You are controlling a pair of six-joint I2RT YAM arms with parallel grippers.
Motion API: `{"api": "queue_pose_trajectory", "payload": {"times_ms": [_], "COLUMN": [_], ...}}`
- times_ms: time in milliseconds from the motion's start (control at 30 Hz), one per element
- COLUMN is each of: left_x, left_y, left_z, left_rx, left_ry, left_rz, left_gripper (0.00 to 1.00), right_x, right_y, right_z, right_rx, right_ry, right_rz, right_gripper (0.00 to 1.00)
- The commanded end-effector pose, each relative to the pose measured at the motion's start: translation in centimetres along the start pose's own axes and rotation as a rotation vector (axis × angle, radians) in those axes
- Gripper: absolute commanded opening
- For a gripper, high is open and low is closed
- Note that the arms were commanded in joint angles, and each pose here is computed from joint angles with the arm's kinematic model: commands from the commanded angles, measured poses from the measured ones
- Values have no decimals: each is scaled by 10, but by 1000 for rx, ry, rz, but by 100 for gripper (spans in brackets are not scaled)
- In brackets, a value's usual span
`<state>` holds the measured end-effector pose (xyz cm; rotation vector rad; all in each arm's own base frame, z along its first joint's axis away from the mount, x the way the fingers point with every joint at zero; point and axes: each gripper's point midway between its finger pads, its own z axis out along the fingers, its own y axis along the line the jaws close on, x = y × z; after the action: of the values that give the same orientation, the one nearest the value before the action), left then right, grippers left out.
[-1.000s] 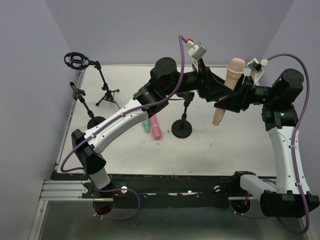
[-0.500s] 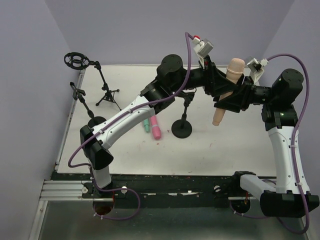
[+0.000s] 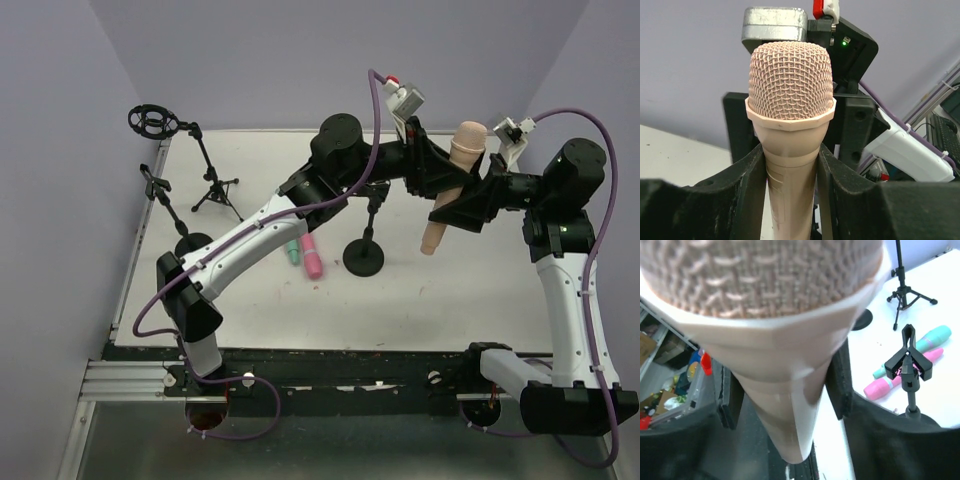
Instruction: Attach the microphones to the stand
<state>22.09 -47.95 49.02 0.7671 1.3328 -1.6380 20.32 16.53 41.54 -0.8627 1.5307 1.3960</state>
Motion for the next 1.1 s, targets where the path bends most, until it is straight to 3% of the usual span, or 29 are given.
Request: {"api": "queue_pose_trajectory", "payload": {"times_ms": [0, 100, 333, 433, 633, 900, 1067], "left_x": [-30, -38, -39, -28, 1, 42, 57], "left_y": [-34, -37, -51, -49, -54, -43, -47], "left_z": [-24, -45, -107, -136, -200, -253, -270], "left_rx": [35, -3, -105, -177, -304, -426, -417], "left_ry": [-64, -79, -71, -58, -46, -62, -124], "left_rz": [92, 136, 268, 319, 363, 354, 333], "left_gripper": [0, 0, 0, 0, 0, 0, 0], "right_x": [13, 16, 16, 11, 16, 65, 103], "right_y": [23, 20, -3, -27, -80, -85, -113], "right_z": [-4, -5, -4, -3, -13, 12, 15], "right_rx": [-108, -104, -38, 71, 323, 176, 188], "right_ry": [52, 49, 21, 0, 86, 267, 266], "right_rz": [-7, -12, 0, -25, -127, -370, -440], "right_gripper": [89, 100, 100, 100, 100, 100, 100]}}
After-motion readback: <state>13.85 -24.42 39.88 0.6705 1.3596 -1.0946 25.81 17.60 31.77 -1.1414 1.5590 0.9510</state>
